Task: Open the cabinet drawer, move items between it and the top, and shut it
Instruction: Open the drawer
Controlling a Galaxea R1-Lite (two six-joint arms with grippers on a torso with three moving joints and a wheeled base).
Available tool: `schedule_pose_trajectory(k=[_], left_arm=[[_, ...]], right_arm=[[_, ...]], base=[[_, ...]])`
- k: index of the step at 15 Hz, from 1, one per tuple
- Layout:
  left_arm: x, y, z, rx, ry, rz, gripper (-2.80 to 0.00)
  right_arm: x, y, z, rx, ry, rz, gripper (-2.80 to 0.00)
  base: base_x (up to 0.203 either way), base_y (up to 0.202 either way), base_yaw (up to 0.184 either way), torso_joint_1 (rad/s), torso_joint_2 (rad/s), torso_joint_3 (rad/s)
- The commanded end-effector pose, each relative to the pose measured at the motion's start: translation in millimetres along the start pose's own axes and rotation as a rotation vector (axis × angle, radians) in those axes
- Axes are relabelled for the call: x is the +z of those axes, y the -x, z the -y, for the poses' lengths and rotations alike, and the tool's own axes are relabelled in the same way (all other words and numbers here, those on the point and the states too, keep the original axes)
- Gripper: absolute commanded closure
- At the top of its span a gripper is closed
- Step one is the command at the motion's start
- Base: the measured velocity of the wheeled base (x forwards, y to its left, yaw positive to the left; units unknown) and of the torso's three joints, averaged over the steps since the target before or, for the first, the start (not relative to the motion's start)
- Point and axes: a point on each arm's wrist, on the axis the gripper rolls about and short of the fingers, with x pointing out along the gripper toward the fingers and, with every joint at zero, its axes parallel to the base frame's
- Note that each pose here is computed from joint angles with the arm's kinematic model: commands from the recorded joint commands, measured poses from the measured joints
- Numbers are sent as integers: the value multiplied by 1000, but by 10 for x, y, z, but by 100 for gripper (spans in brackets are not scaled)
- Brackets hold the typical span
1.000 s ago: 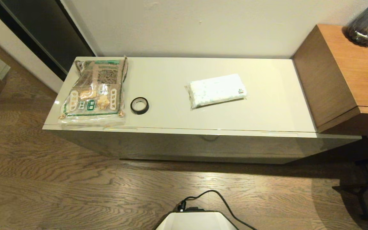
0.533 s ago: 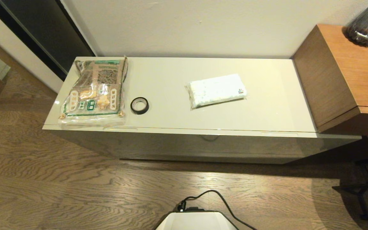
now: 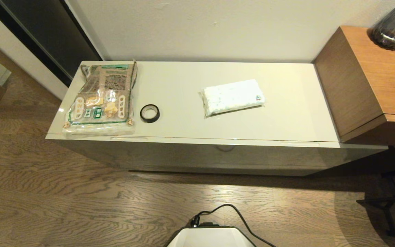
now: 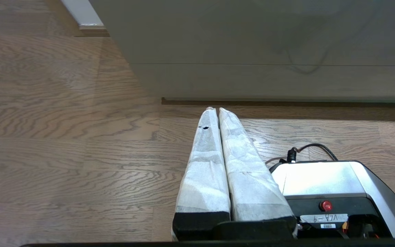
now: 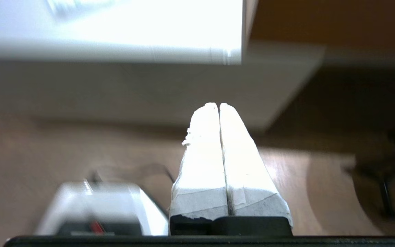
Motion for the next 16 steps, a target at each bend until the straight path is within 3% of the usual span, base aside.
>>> schedule_pose_trajectory(k=[1, 2, 3, 5, 6, 9, 13, 16], left_arm=[[0, 0, 0, 0, 0, 1, 0], [-3, -1, 0, 0, 0, 0, 0], [-3, -1, 0, 0, 0, 0, 0], [0, 0, 0, 0, 0, 1, 0], [0, 0, 0, 0, 0, 1, 0], [0, 0, 0, 0, 0, 1, 0], [0, 0, 0, 0, 0, 1, 0], [-3, -1, 0, 0, 0, 0, 0]], right_arm=[[1090, -231, 5, 11, -31, 19, 0], [1488, -419, 9, 18, -47, -15, 0], [1756, -712, 15, 24, -65, -104, 0], [1888, -1391, 14, 37, -96, -356, 0], [1824, -1762, -4, 44, -106, -489, 0], [1516, -2668, -179, 51, -120, -774, 0], [1307, -3439, -534, -13, -233, -917, 0], [1129, -3544, -625, -85, -305, -1007, 0]], base=[[0, 0, 0, 0, 0, 0], [0, 0, 0, 0, 0, 0], [0, 0, 0, 0, 0, 0], [0, 0, 0, 0, 0, 0], [0, 0, 0, 0, 0, 0], [0, 0, 0, 0, 0, 0], [0, 0, 0, 0, 0, 0], [0, 0, 0, 0, 0, 0]])
